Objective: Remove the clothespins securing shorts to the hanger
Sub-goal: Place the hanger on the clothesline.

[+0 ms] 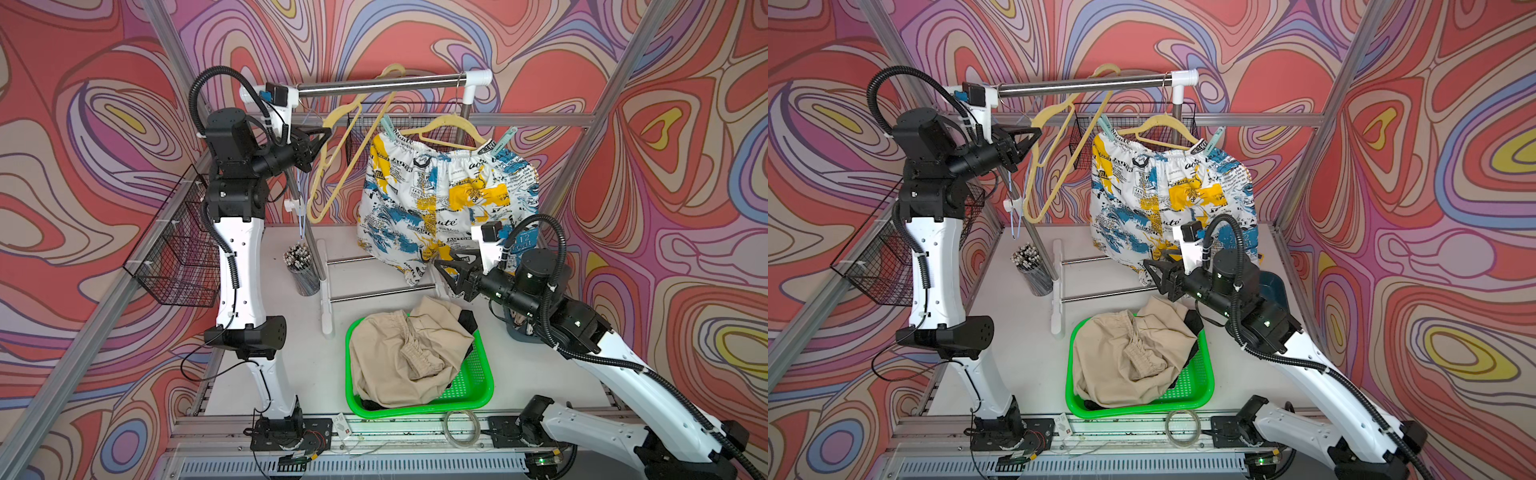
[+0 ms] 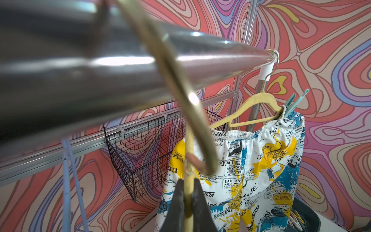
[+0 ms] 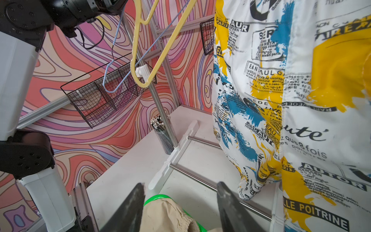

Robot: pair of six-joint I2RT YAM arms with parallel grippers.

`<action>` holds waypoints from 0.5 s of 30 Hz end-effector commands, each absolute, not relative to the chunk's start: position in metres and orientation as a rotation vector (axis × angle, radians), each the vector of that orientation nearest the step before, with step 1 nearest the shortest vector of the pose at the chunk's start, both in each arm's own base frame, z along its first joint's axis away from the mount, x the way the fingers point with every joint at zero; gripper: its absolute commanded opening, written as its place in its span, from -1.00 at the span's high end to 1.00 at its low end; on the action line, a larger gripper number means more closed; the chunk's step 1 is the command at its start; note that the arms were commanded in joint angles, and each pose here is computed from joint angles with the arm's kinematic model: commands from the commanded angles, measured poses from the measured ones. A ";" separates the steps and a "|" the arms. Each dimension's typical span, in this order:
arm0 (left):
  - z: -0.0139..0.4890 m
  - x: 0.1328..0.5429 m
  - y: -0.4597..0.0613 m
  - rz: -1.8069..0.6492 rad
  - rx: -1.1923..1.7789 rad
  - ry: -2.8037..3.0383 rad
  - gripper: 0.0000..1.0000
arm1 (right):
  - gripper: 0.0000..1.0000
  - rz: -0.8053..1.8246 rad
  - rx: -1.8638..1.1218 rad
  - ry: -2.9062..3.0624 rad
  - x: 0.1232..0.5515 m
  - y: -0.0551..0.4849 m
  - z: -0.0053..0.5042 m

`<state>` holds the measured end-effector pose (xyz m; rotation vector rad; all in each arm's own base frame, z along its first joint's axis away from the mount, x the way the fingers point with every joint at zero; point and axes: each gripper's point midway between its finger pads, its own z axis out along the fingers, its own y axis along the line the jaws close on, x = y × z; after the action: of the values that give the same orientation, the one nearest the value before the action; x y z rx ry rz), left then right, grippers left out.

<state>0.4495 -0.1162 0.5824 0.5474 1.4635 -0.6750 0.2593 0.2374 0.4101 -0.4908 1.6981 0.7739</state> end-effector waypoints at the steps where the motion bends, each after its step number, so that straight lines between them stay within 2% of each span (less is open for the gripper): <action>1: 0.583 0.440 -0.111 -0.656 0.545 1.483 1.00 | -0.18 0.782 -0.489 1.694 0.261 0.238 0.409; 6: 0.577 0.435 -0.109 -0.609 0.513 1.514 1.00 | -0.18 0.781 -0.487 1.697 0.261 0.238 0.407; 9: 0.575 0.429 -0.106 -0.573 0.474 1.536 0.93 | -0.18 0.781 -0.488 1.700 0.262 0.238 0.405; 12: 0.574 0.419 -0.106 -0.562 0.459 1.551 0.84 | -0.18 0.782 -0.490 1.700 0.262 0.238 0.405; 15: 0.576 0.408 -0.110 -0.553 0.446 1.554 0.62 | -0.18 0.785 -0.492 1.699 0.262 0.238 0.404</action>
<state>0.4213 -0.1067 0.5798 0.4522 1.5221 -0.5700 0.2617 0.2370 0.4043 -0.4881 1.7101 0.7741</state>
